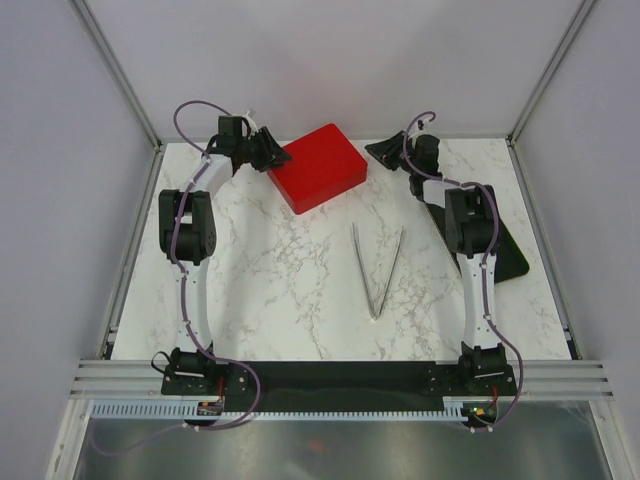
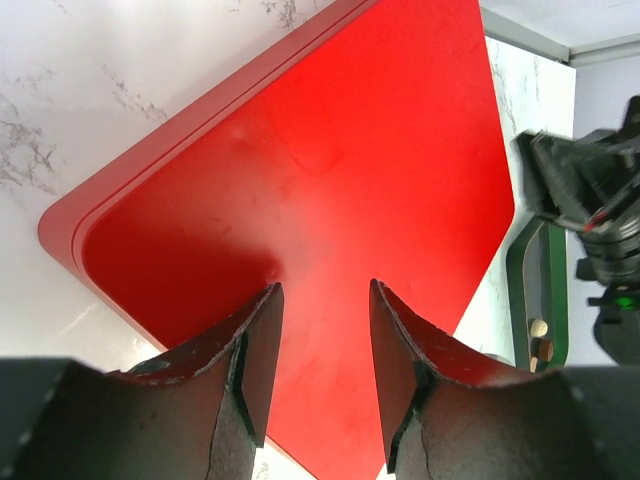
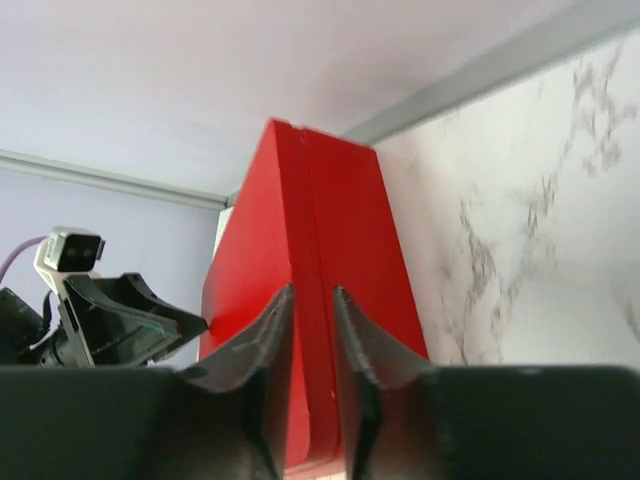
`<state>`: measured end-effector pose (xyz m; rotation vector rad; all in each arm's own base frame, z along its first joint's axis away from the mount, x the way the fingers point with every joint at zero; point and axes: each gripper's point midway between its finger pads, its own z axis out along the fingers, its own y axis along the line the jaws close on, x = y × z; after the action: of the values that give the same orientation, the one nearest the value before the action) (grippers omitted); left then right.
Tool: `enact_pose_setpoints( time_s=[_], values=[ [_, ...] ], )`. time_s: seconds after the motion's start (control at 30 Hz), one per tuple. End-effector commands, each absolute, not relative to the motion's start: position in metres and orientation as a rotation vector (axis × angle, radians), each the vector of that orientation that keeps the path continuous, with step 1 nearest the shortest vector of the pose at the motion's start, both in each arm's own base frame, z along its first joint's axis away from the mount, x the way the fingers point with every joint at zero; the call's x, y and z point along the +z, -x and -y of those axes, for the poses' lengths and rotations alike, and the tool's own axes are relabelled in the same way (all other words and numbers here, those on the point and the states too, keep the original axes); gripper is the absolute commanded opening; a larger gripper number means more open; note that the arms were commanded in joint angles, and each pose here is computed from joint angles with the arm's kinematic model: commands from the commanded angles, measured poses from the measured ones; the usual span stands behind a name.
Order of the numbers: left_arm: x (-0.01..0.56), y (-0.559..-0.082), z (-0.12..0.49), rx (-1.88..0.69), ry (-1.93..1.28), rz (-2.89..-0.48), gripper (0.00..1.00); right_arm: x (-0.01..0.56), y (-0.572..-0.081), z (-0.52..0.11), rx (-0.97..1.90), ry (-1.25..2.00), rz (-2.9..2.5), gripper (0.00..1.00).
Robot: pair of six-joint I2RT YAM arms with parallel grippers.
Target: Pack the chocolate
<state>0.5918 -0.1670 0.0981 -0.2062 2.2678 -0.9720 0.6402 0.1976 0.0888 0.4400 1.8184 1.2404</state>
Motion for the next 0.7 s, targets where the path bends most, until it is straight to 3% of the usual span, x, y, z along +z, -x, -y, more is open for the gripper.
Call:
enact_pose_setpoints(
  time_s=[0.0, 0.03, 0.13, 0.37, 0.67],
  values=[
    [0.040, -0.567, 0.160, -0.890, 0.284, -2.436, 0.49, 0.146, -0.656, -0.196, 1.262, -0.369, -1.726, 0.25],
    [0.041, -0.567, 0.161, -0.892, 0.280, -2.434, 0.49, 0.158, -0.661, -0.200, 1.276, -0.346, -1.704, 0.15],
    [0.041, -0.568, 0.165, -0.900, 0.277, -2.433, 0.50, 0.168, -0.665, -0.219, 1.303, -0.302, -1.721, 0.01],
    [0.043, -0.567, 0.179, -0.937, 0.250, -2.424, 0.50, 0.152, -0.660, -0.273, 1.354, -0.188, -1.775, 0.00],
    [0.030, -0.564, 0.185, -0.935, 0.244, -2.445, 0.50, 0.028, -0.668, -0.270, 1.211, -0.393, -2.010, 0.00]
  ],
)
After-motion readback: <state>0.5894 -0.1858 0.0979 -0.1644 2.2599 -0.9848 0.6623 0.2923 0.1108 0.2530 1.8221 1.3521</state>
